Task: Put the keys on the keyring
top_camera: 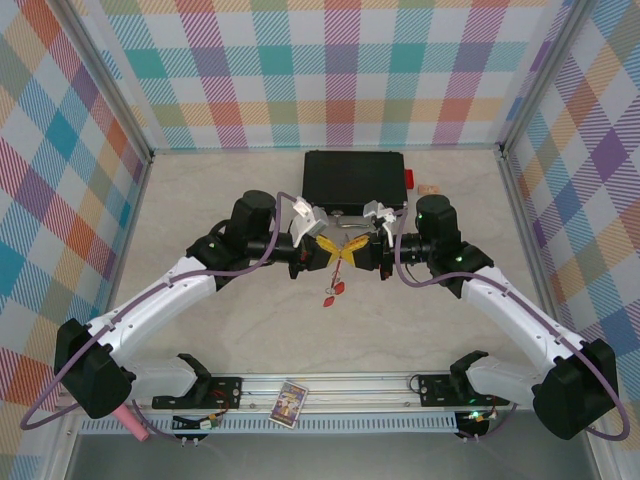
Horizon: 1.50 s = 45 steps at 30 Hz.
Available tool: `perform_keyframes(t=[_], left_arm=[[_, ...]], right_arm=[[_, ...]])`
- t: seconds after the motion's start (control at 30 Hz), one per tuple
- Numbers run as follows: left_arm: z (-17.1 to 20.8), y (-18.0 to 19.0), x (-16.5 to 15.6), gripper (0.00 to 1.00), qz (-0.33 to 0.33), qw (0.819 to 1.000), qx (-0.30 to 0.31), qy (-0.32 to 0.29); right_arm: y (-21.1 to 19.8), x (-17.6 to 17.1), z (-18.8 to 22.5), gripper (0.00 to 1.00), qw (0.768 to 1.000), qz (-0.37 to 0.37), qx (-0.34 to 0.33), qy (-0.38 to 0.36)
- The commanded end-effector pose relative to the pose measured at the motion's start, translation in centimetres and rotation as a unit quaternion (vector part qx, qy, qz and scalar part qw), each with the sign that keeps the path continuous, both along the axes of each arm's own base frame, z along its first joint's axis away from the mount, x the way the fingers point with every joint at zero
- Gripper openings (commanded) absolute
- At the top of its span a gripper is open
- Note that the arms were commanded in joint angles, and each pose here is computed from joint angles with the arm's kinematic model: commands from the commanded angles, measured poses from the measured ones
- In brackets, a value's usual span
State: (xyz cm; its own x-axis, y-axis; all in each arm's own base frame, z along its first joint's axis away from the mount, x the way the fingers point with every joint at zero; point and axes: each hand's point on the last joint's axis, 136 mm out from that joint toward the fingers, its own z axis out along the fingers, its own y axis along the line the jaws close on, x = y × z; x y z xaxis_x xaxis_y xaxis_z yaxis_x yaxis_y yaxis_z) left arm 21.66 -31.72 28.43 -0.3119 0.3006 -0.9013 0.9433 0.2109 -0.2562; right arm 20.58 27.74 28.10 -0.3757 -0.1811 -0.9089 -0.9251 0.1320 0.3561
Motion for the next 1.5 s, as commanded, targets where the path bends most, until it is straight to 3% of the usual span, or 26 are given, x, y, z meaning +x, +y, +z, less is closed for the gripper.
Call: perform_keyframes(t=[0.0,0.4,0.47,0.6,0.63,0.77,1.03,1.47], left_arm=[[0.8,-0.3,-0.4,0.09,-0.020,1.000,-0.005,-0.002],[0.6,-0.4,-0.4,0.09,-0.025,1.000,-0.003,0.003],[0.6,-0.4,-0.5,0.00,-0.027,1.000,-0.004,0.004],[0.9,-0.4,-0.1,0.00,-0.015,1.000,-0.008,-0.003],[1.0,-0.3,0.1,0.00,-0.009,1.000,-0.012,-0.008],[2.0,0.0,0.8,0.00,0.023,0.998,-0.040,-0.035],[3.2,0.4,1.2,0.00,0.057,0.993,-0.091,-0.046],[4.7,2.6,1.7,0.00,0.125,0.978,-0.138,-0.090]], right_arm=[[0.4,-0.4,2.0,0.00,0.999,0.021,0.018,-0.030],[0.4,-0.5,2.0,0.00,0.999,0.023,0.019,-0.029],[0.4,-0.5,2.0,0.00,0.999,0.022,0.019,-0.029],[0.3,-0.1,1.8,0.01,0.999,0.007,0.015,-0.028],[0.2,0.0,1.9,0.06,0.999,0.001,0.014,-0.030],[-0.8,2.0,1.6,0.46,0.995,-0.086,0.014,-0.040],[-4.4,4.2,1.7,0.57,0.970,-0.231,0.019,-0.071],[-3.8,7.3,-0.6,0.73,0.964,-0.264,-0.001,-0.030]])
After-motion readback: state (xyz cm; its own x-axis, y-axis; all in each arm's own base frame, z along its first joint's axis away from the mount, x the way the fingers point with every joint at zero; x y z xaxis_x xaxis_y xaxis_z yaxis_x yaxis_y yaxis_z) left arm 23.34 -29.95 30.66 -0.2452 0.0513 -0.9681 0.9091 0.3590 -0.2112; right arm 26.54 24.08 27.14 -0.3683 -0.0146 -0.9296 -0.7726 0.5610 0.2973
